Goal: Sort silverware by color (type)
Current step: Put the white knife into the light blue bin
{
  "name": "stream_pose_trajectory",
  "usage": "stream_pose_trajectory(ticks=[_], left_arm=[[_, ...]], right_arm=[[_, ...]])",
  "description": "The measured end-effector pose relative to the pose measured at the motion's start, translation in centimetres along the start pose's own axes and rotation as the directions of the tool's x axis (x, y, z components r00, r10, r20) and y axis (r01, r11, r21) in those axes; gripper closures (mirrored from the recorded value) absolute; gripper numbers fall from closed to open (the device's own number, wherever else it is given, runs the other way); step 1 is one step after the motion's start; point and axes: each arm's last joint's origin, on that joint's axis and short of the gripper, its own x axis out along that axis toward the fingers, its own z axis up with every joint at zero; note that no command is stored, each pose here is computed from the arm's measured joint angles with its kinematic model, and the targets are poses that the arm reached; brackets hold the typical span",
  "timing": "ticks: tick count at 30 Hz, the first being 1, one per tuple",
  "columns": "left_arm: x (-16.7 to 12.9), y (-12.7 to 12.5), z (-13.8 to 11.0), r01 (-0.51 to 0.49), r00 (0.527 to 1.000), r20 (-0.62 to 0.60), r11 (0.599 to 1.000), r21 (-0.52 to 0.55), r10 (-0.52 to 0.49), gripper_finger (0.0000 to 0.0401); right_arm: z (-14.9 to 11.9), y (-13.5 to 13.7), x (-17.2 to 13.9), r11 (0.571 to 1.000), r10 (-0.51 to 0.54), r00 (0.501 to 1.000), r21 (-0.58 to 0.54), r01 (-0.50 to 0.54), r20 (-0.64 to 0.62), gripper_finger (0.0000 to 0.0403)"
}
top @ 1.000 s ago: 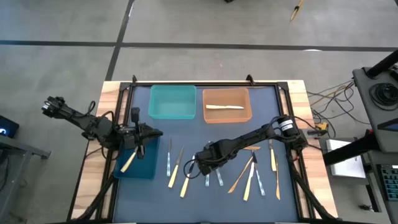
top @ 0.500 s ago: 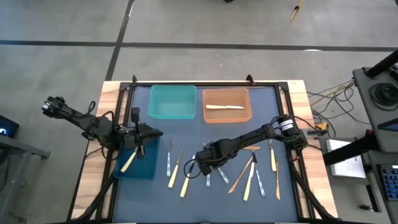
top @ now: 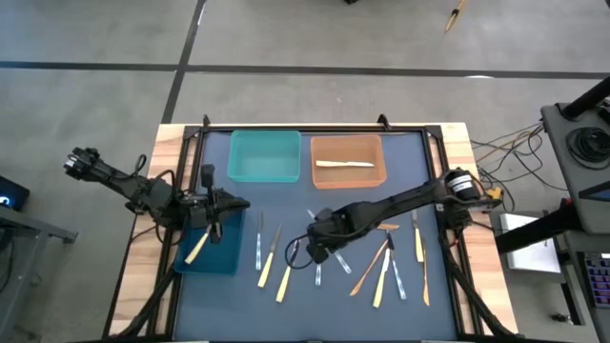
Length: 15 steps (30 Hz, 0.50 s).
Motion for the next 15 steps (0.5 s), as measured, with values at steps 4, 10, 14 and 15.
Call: stream_pose_trajectory(ticks=[4,10,14,15], left_arm=[[0.0,0.0,0.0,0.0,1.0,0.001,1.0,0.0,0.0,0.0401],[0.0,0.2,0.2,-0.016,1.0,0.017,1.0,-0.013,0.017,0.0401],[0.0,0.2,0.1,-0.017,1.0,0.014,1.0,-0.012,0.017,0.0401],[0.0,0.2,0.1,-0.019,1.0,0.013,1.0,-0.013,0.019,0.0401]], right_arm=[[0.7,-0.4,-2.4,0.999,0.014,0.992,-0.044,-0.009,0.126,0.039],[3.0,-0.8,-5.7,0.988,0.077,0.932,-0.15,-0.025,0.355,0.039],[5.8,-1.1,-6.8,0.968,0.148,0.868,-0.248,-0.03,0.475,0.039],[6.6,-1.2,-7.0,0.962,0.168,0.848,-0.27,-0.031,0.502,0.039]])
